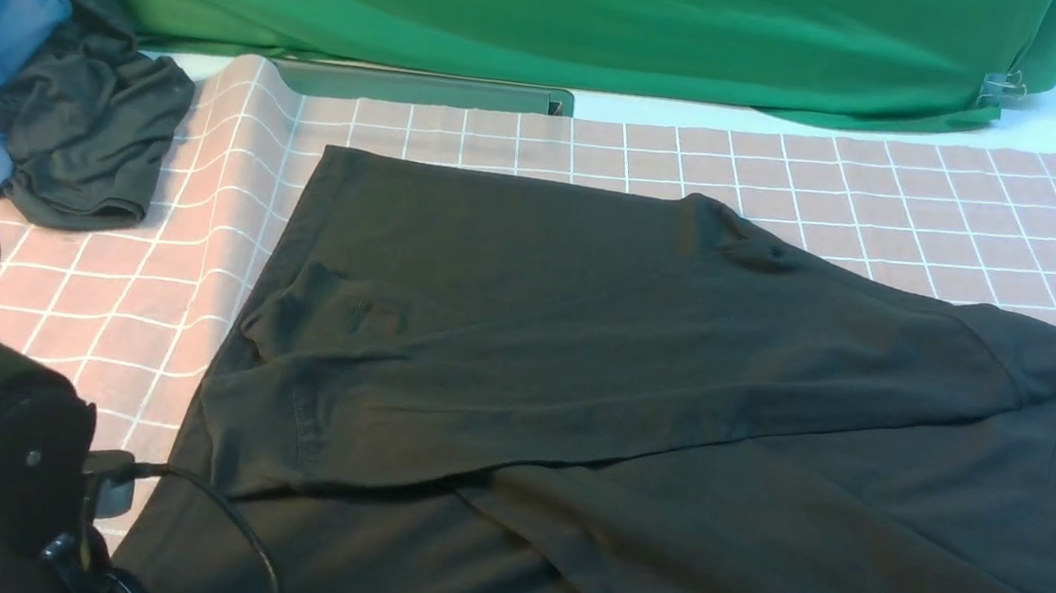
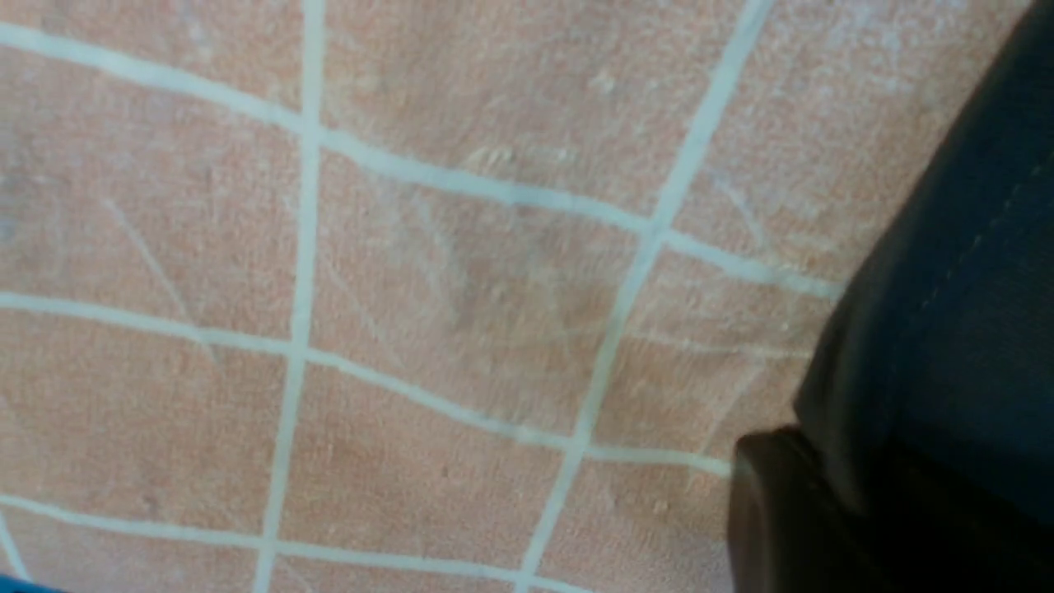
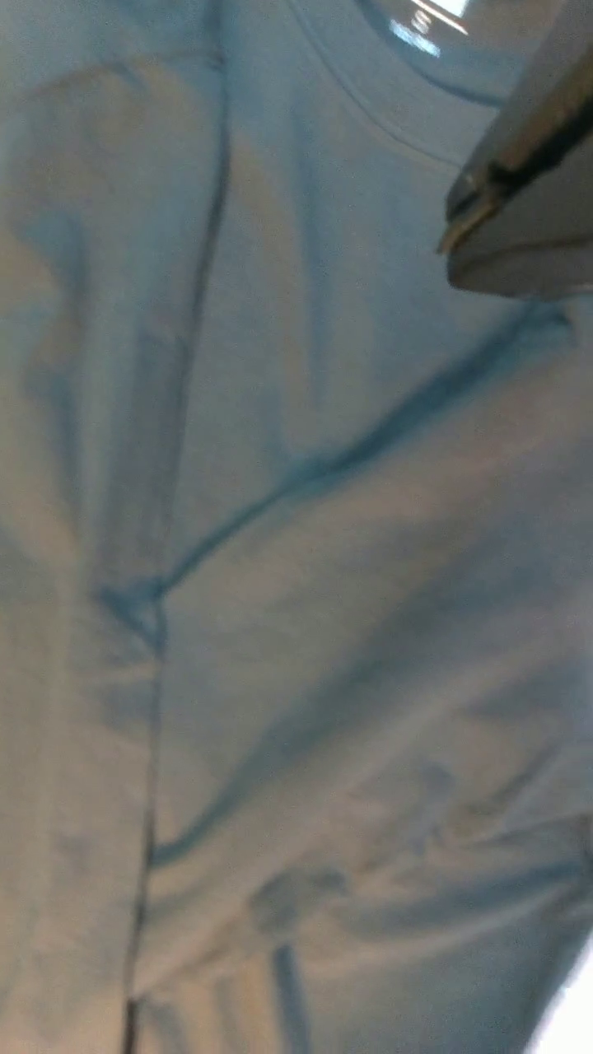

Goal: Fold a long-sleeved shirt over a pink coffee tablecloth.
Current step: 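Grasp the near edge of the shirt at its hem and shoulder corners, then fold the black garment in half by bringing its near edge over to the far edge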

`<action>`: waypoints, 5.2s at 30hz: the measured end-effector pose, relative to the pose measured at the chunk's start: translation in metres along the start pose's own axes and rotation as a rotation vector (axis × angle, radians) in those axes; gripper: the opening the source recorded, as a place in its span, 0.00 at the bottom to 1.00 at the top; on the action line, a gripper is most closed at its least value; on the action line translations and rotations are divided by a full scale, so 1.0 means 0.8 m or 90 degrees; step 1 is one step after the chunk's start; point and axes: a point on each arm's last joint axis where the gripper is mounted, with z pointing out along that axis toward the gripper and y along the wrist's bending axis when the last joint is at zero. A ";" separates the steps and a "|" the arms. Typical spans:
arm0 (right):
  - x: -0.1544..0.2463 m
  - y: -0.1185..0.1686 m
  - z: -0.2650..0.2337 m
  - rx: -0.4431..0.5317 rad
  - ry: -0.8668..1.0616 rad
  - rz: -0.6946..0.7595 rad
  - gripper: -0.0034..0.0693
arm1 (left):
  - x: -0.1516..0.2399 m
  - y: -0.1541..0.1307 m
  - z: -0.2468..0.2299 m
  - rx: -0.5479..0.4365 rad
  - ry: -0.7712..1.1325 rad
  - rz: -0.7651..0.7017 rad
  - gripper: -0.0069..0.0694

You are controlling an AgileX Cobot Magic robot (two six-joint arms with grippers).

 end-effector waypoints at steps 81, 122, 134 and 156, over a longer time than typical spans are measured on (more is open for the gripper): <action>-0.077 -0.062 0.163 0.147 0.109 0.003 0.15 | -0.295 -0.054 -0.183 0.215 -0.239 -0.125 0.13; -0.160 0.027 0.200 0.066 0.020 -0.276 0.12 | -0.311 -0.058 -0.195 0.209 -0.251 -0.098 0.13; -0.200 0.022 0.203 0.113 -0.109 -0.285 0.12 | -0.344 -0.059 -0.200 0.193 -0.351 -0.118 0.13; -0.215 0.004 0.169 0.238 -0.086 -0.230 0.45 | -0.369 -0.062 -0.185 0.155 -0.430 -0.040 0.53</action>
